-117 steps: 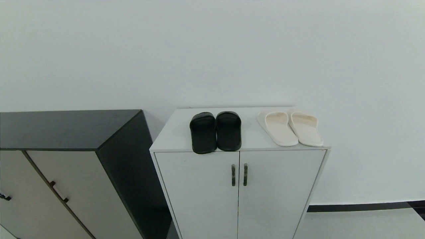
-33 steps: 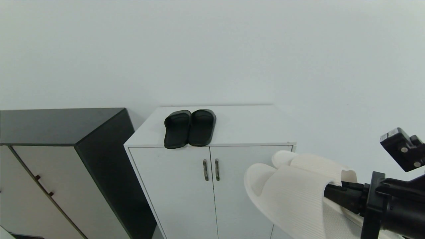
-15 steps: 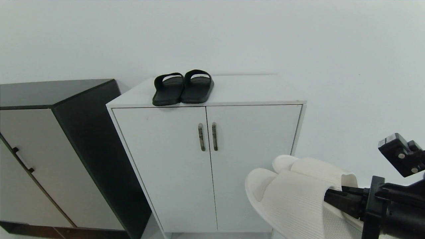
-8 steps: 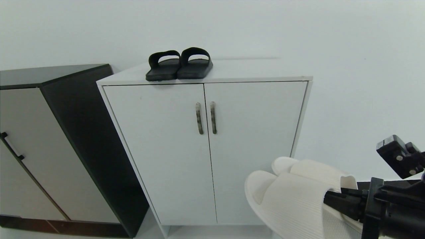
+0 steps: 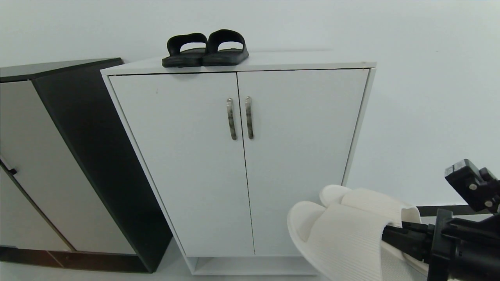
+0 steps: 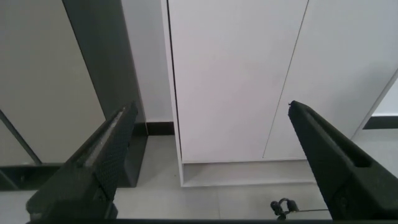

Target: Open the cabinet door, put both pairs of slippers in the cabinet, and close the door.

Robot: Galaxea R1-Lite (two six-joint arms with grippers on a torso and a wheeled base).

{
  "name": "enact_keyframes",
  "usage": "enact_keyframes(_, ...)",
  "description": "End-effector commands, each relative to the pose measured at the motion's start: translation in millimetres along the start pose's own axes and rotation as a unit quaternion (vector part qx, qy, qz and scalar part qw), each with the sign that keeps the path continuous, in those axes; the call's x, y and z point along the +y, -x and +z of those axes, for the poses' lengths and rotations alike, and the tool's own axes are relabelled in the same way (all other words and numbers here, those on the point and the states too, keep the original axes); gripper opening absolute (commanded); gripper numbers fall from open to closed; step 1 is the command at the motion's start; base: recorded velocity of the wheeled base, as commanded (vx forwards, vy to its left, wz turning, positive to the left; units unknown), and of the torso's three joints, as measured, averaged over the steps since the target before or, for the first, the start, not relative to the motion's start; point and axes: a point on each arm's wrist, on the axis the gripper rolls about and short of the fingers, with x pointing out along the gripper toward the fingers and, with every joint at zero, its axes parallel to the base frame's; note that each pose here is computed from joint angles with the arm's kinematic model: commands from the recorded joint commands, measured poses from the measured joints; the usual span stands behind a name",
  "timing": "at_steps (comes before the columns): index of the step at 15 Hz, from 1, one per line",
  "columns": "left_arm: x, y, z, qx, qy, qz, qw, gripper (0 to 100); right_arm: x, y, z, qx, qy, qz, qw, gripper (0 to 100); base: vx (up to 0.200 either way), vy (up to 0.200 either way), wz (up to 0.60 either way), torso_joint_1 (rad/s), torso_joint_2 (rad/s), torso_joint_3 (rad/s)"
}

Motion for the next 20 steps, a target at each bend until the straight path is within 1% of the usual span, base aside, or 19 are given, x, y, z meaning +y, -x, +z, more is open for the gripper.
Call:
enact_keyframes(1,0.0,0,1.4,-0.003,0.0,0.001,1.0,100,0,0,0,0.0,0.0,0.0,1.0,0,0.0,0.0,0.0,-0.022,0.06,0.046)
enact_keyframes(2,0.2,5,23.3,-0.029,0.015,0.0,0.9995,100,0,0,0,0.0,0.0,0.0,1.0,0,0.0,0.0,0.0,0.0,0.0,0.0)
enact_keyframes(3,0.4,7,40.5,-0.039,0.035,0.0,0.9986,100,0,0,0,0.001,0.001,0.0,1.0,0,0.0,0.0,0.0,0.0,0.0,0.0)
enact_keyframes(4,0.4,-2,69.9,-0.02,0.054,-0.004,0.9983,100,0,0,0,0.001,0.002,0.002,1.0,0,0.0,0.0,0.0,0.0,0.0,0.0)
enact_keyframes(5,0.3,-17,77.1,0.012,0.05,-0.01,0.9987,100,0,0,0,0.001,0.004,0.002,1.0,0,0.0,0.0,0.0,0.0,0.0,0.0)
enact_keyframes(6,-0.7,-33,83.5,0.027,0.048,-0.037,0.9978,100,0,0,-1,0.0,0.007,0.002,1.0,0,0.0,0.0,0.0,0.0,0.0,0.0)
enact_keyframes(8,-7.4,-66,101.0,0.02,0.048,-0.097,0.994,100,0,0,-2,-0.004,0.01,0.003,1.0,0,0.0,0.0,0.0,0.0,0.0,0.0)
enact_keyframes(9,-11.5,-80,108.0,0.015,0.047,-0.113,0.9924,100,0,0,-2,-0.004,0.01,0.003,1.0,0,0.0,0.0,0.0,0.0,0.0,0.0)
enact_keyframes(10,-16.8,-96,116.5,0.013,0.041,-0.13,0.9906,100,0,0,-2,-0.004,0.01,0.003,1.0,0,0.0,0.0,0.0,0.0,0.0,0.0)
enact_keyframes(11,-21.9,-108,124.1,0.016,0.032,-0.15,0.988,100,0,0,-2,-0.004,0.01,0.003,1.0,0,0.0,0.0,0.0,0.0,0.0,0.0)
enact_keyframes(12,-27.0,-121,132.9,0.021,0.03,-0.175,0.9839,100,0,0,-2,-0.004,0.011,0.003,1.0,0,0.0,0.0,0.0,0.0,0.0,0.0)
enact_keyframes(14,-35.7,-144,152.2,0.021,0.032,-0.231,0.9721,100,0,0,-2,-0.004,0.01,0.003,1.0,0,0.0,0.0,0.0,0.0,0.0,0.0)
enact_keyframes(15,-38.6,-152,157.0,0.023,0.032,-0.249,0.9678,100,0,0,-2,-0.004,0.01,0.003,1.0,0,0.0,0.0,0.0,0.0,0.0,0.0)
enact_keyframes(16,-42.9,-164,163.1,0.027,0.033,-0.271,0.9618,100,0,0,-2,-0.004,0.011,0.003,1.0,0,0.0,0.0,0.0,0.0,0.0,0.0)
enact_keyframes(18,-54.0,-195,175.6,0.034,0.035,-0.318,0.9468,100,0,0,-2,-0.003,0.011,0.003,1.0,0,0.0,0.0,0.0,0.0,0.0,0.0)
enact_keyframes(19,-58.3,-208,178.7,0.038,0.038,-0.336,0.9404,100,-1,0,-3,-0.002,0.011,0.002,1.0,0,0.0,0.0,0.0,0.0,0.0,0.0)
enact_keyframes(20,-62.3,-220,181.1,0.044,0.044,-0.353,0.9337,100,-1,-1,-4,0.0,0.011,0.002,1.0,0,0.0,0.0,0.0,0.0,0.0,0.0)
